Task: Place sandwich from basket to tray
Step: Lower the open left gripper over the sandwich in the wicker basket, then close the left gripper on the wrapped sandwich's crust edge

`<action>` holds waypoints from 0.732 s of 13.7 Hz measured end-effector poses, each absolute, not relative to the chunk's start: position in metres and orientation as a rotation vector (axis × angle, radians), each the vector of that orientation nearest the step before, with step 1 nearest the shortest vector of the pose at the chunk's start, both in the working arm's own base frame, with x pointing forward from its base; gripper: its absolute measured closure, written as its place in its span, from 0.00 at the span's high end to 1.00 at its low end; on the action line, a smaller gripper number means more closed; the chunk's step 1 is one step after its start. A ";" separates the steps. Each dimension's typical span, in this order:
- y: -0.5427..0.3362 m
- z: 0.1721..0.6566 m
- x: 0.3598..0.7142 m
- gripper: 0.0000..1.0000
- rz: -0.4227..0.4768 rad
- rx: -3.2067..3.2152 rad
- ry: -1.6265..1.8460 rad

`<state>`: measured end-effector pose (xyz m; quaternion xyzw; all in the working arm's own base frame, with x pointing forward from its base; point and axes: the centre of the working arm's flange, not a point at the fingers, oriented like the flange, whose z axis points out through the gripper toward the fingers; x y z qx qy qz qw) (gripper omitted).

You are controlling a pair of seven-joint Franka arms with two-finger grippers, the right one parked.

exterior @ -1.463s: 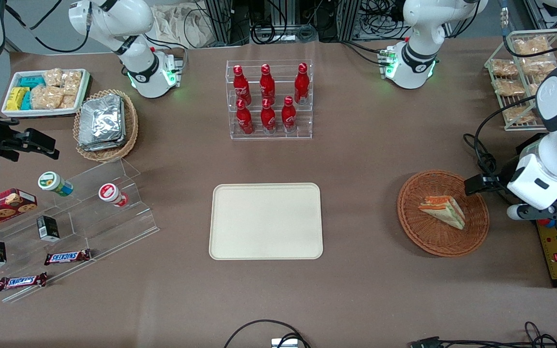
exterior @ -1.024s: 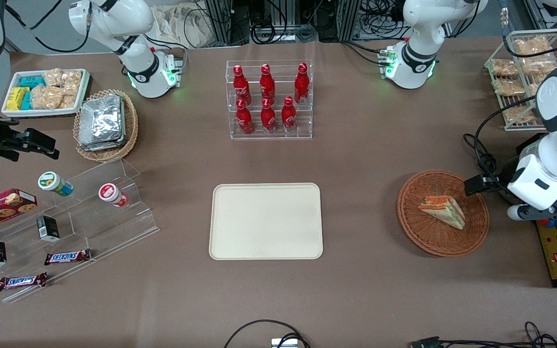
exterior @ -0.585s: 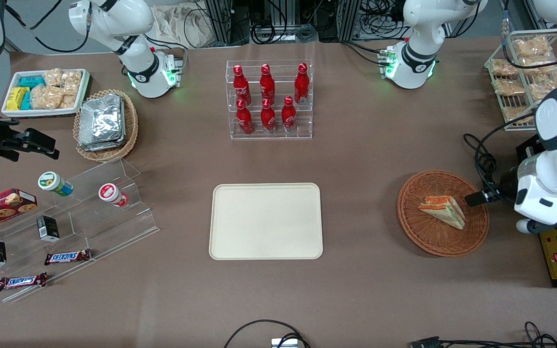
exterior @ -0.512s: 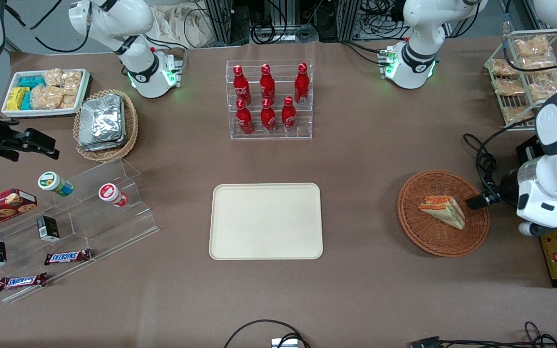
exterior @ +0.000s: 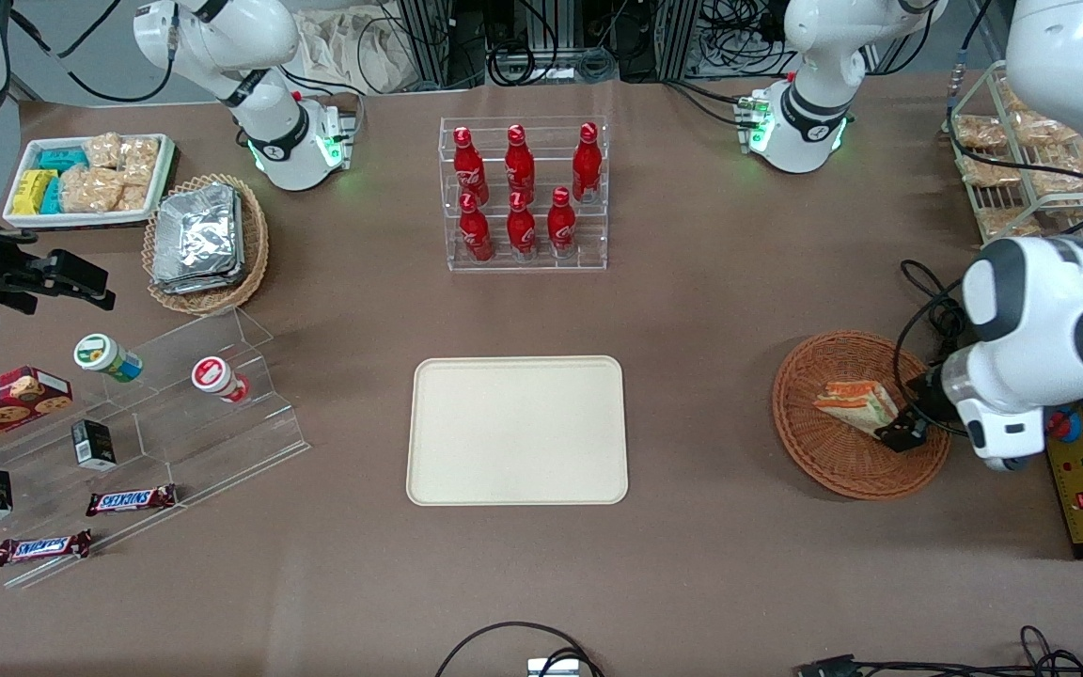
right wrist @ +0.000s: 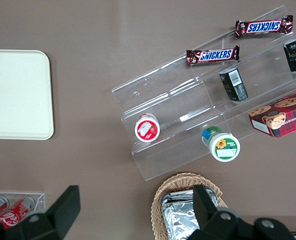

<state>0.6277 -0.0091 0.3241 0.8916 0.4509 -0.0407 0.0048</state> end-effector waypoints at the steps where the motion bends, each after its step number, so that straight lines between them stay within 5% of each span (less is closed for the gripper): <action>1: -0.010 0.311 0.622 1.00 -0.133 2.771 1.457; 10: -0.009 0.269 0.597 1.00 -0.150 2.746 1.514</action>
